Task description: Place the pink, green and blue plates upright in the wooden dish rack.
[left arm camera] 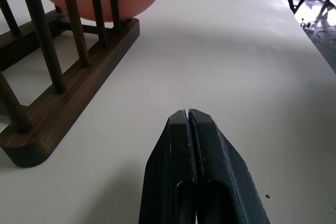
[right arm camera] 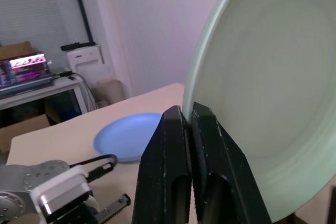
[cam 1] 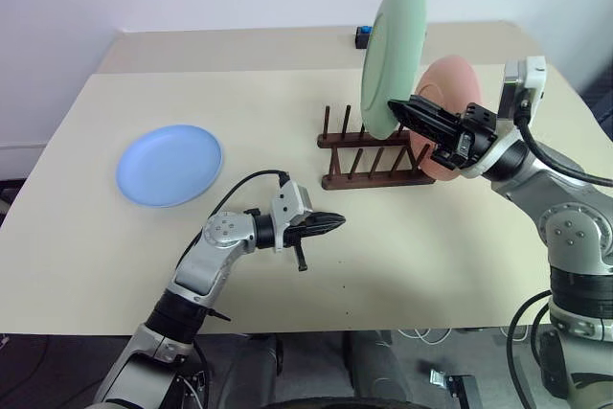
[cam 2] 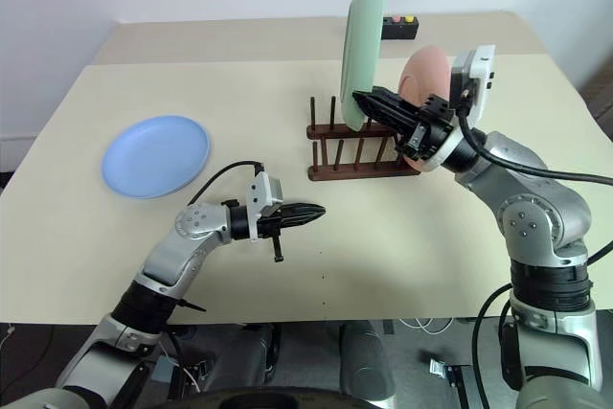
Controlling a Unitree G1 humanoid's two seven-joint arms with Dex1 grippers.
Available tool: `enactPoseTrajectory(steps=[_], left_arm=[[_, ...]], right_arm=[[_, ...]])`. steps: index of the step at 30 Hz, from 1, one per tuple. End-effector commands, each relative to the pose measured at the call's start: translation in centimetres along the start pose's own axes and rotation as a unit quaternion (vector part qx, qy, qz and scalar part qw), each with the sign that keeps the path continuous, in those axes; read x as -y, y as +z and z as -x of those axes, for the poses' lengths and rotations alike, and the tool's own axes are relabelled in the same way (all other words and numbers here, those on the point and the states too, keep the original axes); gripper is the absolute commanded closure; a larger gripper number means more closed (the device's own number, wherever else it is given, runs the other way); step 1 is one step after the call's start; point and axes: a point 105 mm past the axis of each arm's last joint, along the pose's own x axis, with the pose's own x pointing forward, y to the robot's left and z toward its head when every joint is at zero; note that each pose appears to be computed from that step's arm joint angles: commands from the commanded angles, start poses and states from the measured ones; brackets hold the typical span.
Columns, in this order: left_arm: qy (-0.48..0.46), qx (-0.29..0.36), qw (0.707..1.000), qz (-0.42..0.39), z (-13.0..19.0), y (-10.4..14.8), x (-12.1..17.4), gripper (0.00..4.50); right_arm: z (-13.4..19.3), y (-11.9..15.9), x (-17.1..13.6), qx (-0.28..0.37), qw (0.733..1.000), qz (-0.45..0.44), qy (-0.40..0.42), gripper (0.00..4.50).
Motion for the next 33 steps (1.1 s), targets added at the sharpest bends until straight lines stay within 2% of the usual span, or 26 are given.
enactPoseTrajectory(steps=[1,33], left_arm=[[0.003,0.016,1.000,-0.018,0.3,1.1,0.0,4.50],[0.002,0.015,1.000,-0.019,0.1,1.1,0.0,4.50]], right_arm=[[0.7,1.0,0.3,0.022,1.000,-0.003,-0.001,4.49],[2.3,-0.4,1.9,-0.009,0.999,-0.034,-0.014,4.49]])
